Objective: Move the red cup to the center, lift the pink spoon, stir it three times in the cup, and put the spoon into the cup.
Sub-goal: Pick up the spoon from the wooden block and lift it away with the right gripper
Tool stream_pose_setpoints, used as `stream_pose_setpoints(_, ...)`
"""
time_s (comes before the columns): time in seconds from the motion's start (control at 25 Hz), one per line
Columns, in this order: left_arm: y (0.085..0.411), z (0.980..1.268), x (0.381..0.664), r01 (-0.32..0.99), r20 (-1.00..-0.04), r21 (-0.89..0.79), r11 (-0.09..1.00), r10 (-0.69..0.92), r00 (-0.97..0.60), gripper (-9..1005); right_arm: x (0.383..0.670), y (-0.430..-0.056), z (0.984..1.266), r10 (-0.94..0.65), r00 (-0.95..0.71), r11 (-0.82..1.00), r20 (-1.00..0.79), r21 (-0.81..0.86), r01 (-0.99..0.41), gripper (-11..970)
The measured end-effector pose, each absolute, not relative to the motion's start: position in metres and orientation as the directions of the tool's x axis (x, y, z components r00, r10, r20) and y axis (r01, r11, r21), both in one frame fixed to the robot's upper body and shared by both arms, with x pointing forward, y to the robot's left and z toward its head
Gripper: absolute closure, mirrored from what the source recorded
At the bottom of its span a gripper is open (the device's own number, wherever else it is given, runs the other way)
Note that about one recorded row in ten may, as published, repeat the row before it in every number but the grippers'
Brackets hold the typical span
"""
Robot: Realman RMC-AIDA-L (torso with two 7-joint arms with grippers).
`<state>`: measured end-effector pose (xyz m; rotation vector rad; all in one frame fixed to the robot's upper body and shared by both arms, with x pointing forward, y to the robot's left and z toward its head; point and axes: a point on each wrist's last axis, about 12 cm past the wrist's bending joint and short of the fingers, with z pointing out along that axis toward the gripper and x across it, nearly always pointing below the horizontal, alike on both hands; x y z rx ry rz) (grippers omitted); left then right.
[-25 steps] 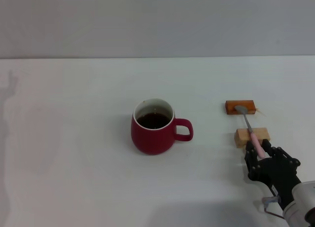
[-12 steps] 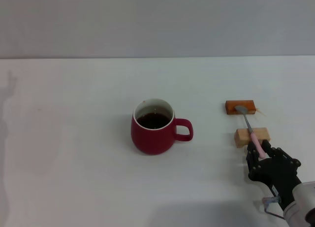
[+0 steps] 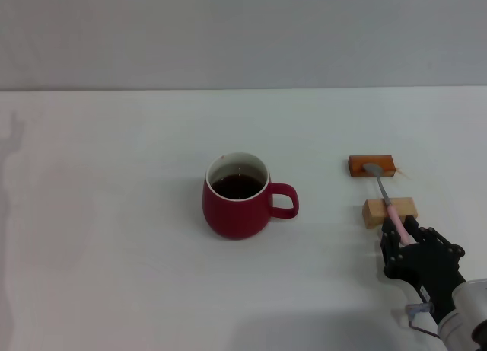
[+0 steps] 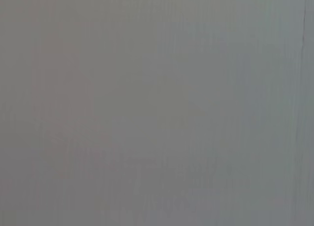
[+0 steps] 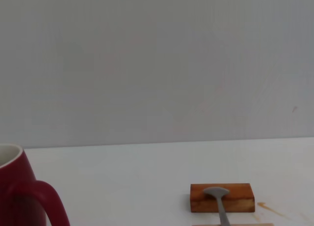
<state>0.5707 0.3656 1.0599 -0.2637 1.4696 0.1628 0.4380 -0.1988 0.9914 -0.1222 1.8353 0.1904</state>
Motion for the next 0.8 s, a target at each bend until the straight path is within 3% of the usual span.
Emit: stream_pose_setpoints(0.8,0.3665,1.0586,0.5652,-0.274,-0.992,-0.084,0.958,-0.054,0.114,159,0.4361,-0.2005,0.9905,0.016,-0.27,0.982,-0.963,0.066,-0.176,737)
